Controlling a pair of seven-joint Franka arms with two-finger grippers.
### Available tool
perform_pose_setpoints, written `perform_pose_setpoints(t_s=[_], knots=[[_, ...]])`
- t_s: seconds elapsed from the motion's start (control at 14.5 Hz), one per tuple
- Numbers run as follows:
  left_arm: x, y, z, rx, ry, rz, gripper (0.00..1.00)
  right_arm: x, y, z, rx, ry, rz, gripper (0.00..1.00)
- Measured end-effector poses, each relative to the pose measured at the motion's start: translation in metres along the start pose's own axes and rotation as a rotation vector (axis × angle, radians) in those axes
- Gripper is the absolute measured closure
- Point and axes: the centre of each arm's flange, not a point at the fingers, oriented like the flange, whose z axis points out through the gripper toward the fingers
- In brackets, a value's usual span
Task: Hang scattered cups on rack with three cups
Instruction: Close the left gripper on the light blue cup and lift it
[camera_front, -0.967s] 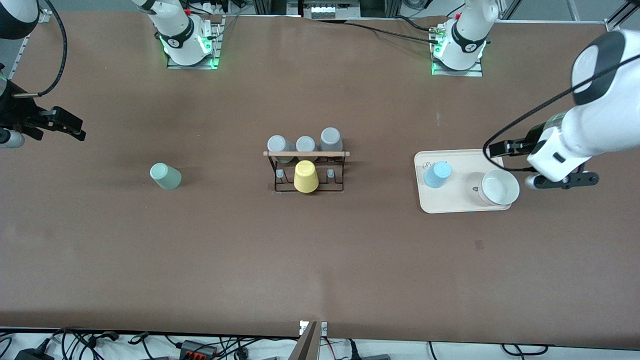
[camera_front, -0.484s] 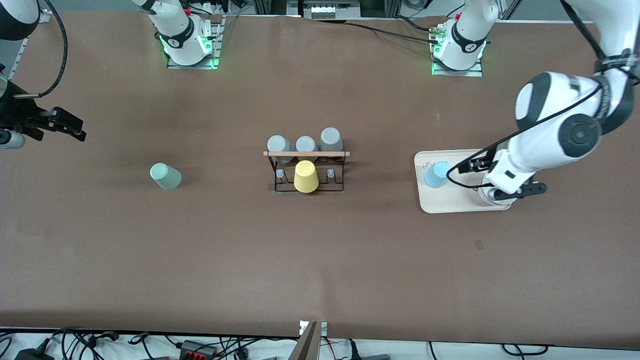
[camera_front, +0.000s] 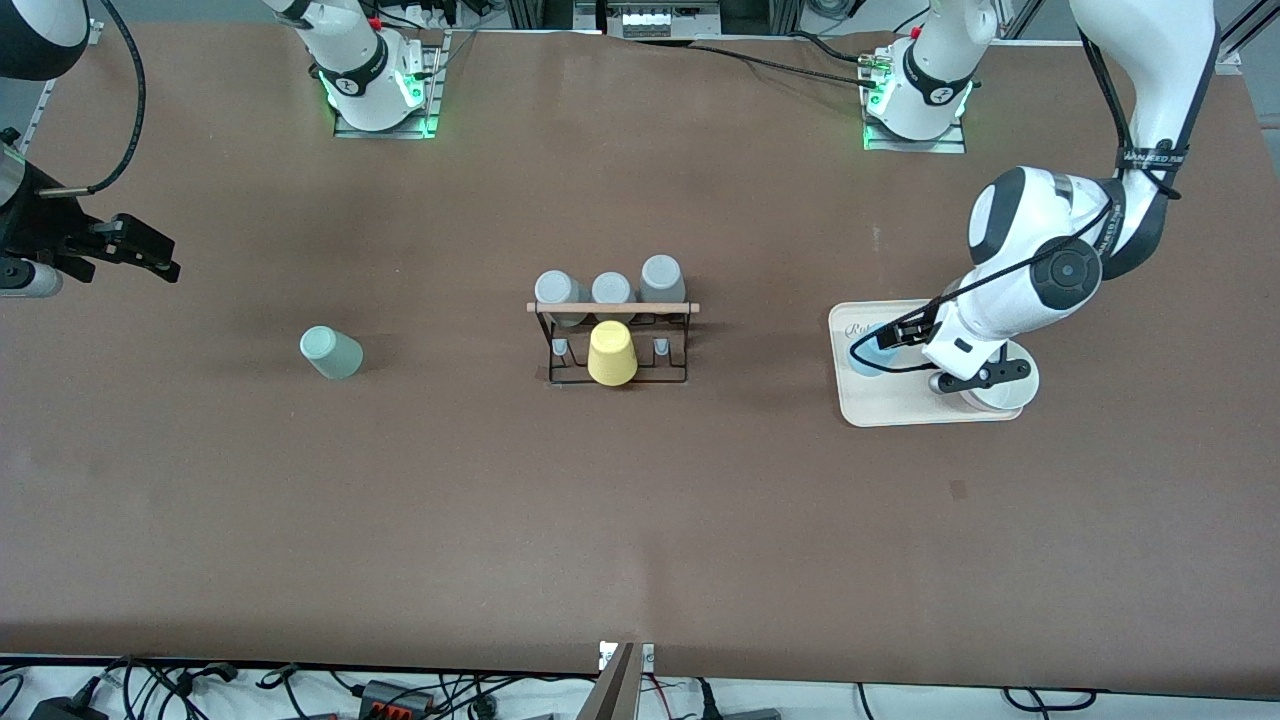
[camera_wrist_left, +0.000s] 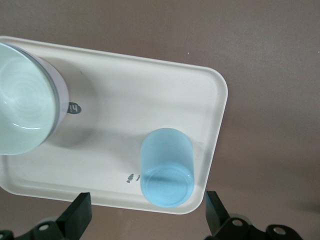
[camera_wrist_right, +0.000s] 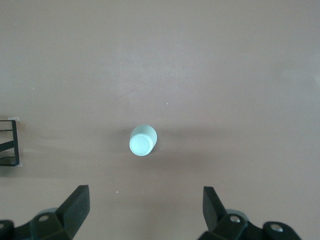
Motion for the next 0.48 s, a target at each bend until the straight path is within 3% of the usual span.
perform_pose_setpoints(t_s=[0.48], knots=[[-0.01, 0.014, 0.05, -0.017, 0.02, 0.002, 0.0, 0.0, 0.001, 0.001, 0.0, -0.004, 0.002, 0.0]])
